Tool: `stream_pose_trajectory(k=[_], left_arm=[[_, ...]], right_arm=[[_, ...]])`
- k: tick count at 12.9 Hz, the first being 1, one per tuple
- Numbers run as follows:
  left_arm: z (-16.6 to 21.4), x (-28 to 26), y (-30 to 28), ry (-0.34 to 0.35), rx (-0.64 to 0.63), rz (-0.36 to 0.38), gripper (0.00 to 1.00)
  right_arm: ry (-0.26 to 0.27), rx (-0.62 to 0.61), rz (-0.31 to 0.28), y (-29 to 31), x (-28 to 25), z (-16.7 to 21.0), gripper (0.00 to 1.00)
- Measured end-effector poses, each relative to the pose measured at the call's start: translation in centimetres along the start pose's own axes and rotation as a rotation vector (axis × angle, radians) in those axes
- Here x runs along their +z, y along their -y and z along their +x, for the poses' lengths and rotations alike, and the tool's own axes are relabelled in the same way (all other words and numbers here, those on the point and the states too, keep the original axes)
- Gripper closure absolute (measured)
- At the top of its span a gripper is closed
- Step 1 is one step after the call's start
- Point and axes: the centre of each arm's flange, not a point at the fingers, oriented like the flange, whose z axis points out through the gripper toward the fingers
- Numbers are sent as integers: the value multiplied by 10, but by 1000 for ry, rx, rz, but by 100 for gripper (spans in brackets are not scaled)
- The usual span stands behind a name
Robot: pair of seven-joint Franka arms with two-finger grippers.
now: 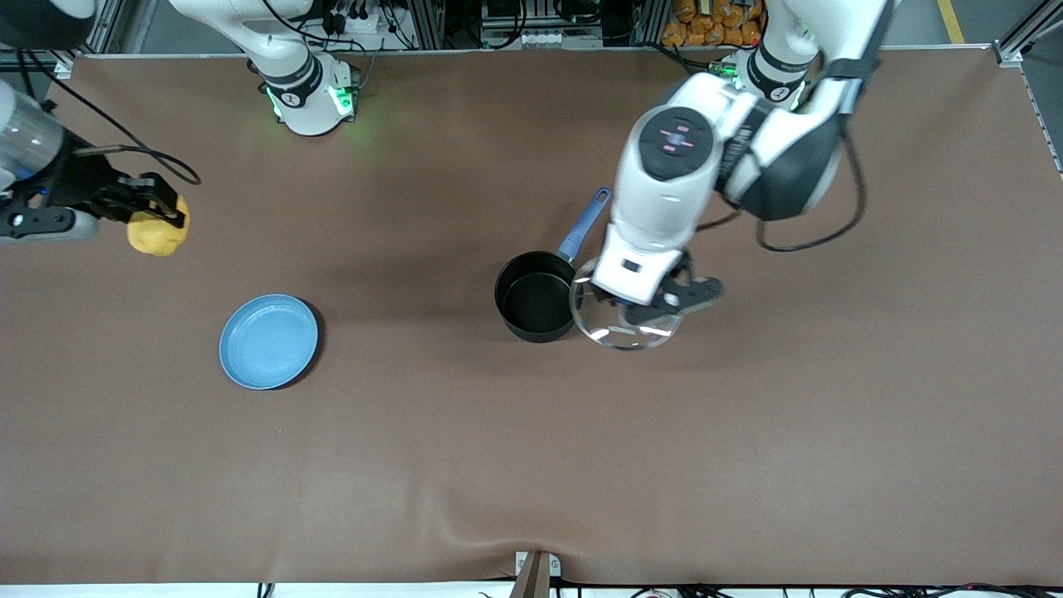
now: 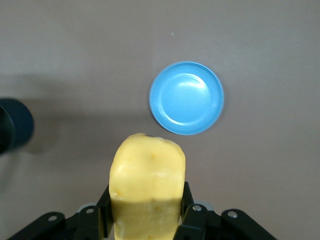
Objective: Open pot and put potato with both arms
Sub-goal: 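Lift the glass lid off the pot with the left gripper, then carry the potato over the open pot with the right gripper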
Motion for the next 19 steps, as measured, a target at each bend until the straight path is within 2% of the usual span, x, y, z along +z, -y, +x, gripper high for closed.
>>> stream_pose_trajectory(k=[4, 6, 8, 11, 13, 17, 19], left_arm=[[63, -4, 87, 49, 98, 42, 39], [86, -2, 127, 75, 126, 54, 39], [106, 6, 164, 99, 147, 60, 39], [124, 26, 211, 140, 147, 69, 39], [130, 41, 233, 140, 154, 64, 39], [130, 91, 272, 90, 175, 35, 39], [121, 119, 281, 82, 167, 18, 39]], right_arm=[[-51, 128, 19, 136, 25, -8, 47], [-69, 205, 38, 196, 49, -13, 47], [-73, 224, 48, 247, 84, -18, 47], [-72, 208, 53, 301, 147, -17, 47], [-76, 168, 48, 342, 190, -18, 47], [-113, 33, -43, 413, 262, -19, 47], [-103, -4, -73, 433, 298, -22, 47]])
